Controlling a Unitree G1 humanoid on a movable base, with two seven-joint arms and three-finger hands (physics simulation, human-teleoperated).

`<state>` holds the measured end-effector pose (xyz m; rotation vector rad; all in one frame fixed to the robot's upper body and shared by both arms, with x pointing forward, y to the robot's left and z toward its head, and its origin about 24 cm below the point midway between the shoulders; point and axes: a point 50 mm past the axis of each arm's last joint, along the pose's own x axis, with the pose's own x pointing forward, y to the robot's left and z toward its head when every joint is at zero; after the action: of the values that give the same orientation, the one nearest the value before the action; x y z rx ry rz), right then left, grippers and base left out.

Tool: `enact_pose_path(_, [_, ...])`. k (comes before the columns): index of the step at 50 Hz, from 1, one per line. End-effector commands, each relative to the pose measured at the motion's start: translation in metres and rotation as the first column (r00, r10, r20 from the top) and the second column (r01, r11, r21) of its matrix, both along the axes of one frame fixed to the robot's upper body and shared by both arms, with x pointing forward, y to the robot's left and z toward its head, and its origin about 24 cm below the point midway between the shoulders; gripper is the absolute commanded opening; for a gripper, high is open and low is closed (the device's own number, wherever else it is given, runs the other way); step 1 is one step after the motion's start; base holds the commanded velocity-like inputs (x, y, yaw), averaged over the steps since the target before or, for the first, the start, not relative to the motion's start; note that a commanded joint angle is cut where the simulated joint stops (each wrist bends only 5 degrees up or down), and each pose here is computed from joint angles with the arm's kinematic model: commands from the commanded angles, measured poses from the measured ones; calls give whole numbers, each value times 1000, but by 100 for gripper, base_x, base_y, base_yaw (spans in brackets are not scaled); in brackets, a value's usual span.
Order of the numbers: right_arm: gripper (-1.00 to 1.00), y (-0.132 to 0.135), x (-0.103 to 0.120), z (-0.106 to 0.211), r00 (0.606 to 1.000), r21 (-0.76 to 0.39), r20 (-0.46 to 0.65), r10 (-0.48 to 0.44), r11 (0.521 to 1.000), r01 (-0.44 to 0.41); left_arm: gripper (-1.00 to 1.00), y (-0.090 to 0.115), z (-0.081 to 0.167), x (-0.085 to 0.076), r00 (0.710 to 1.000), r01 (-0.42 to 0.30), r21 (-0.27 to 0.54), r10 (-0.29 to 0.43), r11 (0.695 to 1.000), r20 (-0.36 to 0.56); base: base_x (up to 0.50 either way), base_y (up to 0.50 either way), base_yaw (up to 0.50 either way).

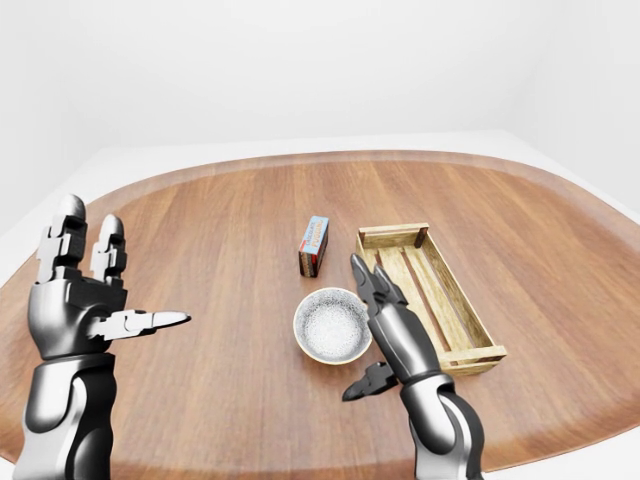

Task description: Pick up the bowl on the left and put it in the tray.

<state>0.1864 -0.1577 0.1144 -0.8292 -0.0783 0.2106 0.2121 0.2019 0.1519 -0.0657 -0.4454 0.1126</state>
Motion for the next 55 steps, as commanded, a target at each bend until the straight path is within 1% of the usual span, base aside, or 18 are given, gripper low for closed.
enact_pose_path(1, [100, 3, 9, -28, 992, -65, -130, 9, 998, -18, 100, -2, -18, 8, 996, -2, -5, 2, 1000, -86, 0, 0, 0])
enact_pose_path(2, [100, 3, 9, -31, 989, -83, -145, 8, 996, -20, 100, -2, -22, 9, 995, -1, -7, 0, 1000, -103, 0, 0, 0])
enact_pose_path(5, [100, 3, 11, -35, 988, -102, -153, -6, 995, -10, 100, -2, -18, 8, 996, -1, -5, 1, 1000, -85, 0, 0, 0])
enact_pose_path(6, [100, 4, 12, -35, 988, -102, -151, -4, 995, -11, 100, -3, -24, 9, 994, 2, -8, -3, 1000, -110, 0, 0, 0])
enact_pose_path(11, [100, 10, 13, -36, 988, -119, -154, 12, 992, -30, 100, -1, -18, 7, 997, -3, -6, 2, 1000, -82, 0, 0, 0])
enact_pose_path(14, [100, 13, 14, -36, 988, -135, -152, 21, 990, -41, 100, -1, -24, 8, 994, 0, -11, -1, 1000, -111, 0, 0, 0])
enact_pose_path(15, [100, 14, 14, -37, 987, -139, -159, 26, 989, -48, 100, -1, -19, 8, 996, -3, -8, 2, 1000, -89, 0, 0, 0])
enact_pose_path(18, [100, 15, 16, -42, 984, -134, -176, 27, 990, -52, 100, -2, -18, 6, 997, -1, -5, 0, 1000, -82, 0, 0, 0])
enact_pose_path(21, [100, 15, 18, -47, 981, -138, -191, 25, 989, -52, 100, -2, -24, 7, 994, 2, -10, -3, 1000, -111, 0, 0, 0])
enact_pose_path(22, [100, 14, 18, -49, 979, -146, -200, 24, 988, -54, 100, -2, -19, 7, 996, 0, -7, 0, 1000, -86, 0, 0, 0])
enact_pose_path(25, [100, 13, 22, -54, 976, -163, -218, 19, 985, -56, 100, -3, -24, 7, 994, 3, -10, -4, 1000, -111, 0, 0, 0])
enact_pose_path(28, [100, 12, 25, -59, 971, -166, -237, 15, 985, -56, 100, -2, -16, 6, 997, -1, -7, 0, 1000, -76, 0, 0, 0])
enact_pose_path(33, [100, 11, 28, -66, 966, -163, -258, 7, 985, -51, 100, -2, -16, 6, 997, -2, -7, 2, 1000, -73, 0, 0, 0])
enact_pose_path(36, [100, 12, 28, -71, 962, -158, -274, 6, 986, -51, 100, -2, -19, 7, 996, 0, -8, -1, 1000, -89, 0, 0, 0])
enact_pose_path(43, [100, 13, 28, -77, 955, -166, -296, 6, 984, -58, 100, -3, -17, 6, 997, 1, -5, -1, 1000, -77, 0, 0, 0])
enact_pose_path(44, [100, 13, 29, -78, 954, -167, -299, 7, 984, -60, 100, -3, -22, 7, 995, 3, -8, -4, 1000, -100, 0, 0, 0])
enact_pose_path(51, [100, 15, 32, -86, 947, -170, -321, 10, 983, -68, 100, -2, -16, 7, 997, 0, -6, 0, 1000, -74, 0, 0, 0])
enact_pose_path(55, [100, 16, 33, -90, 942, -173, -335, 13, 982, -75, 100, -2, -18, 7, 997, -1, -5, 0, 1000, -83, 0, 0, 0])
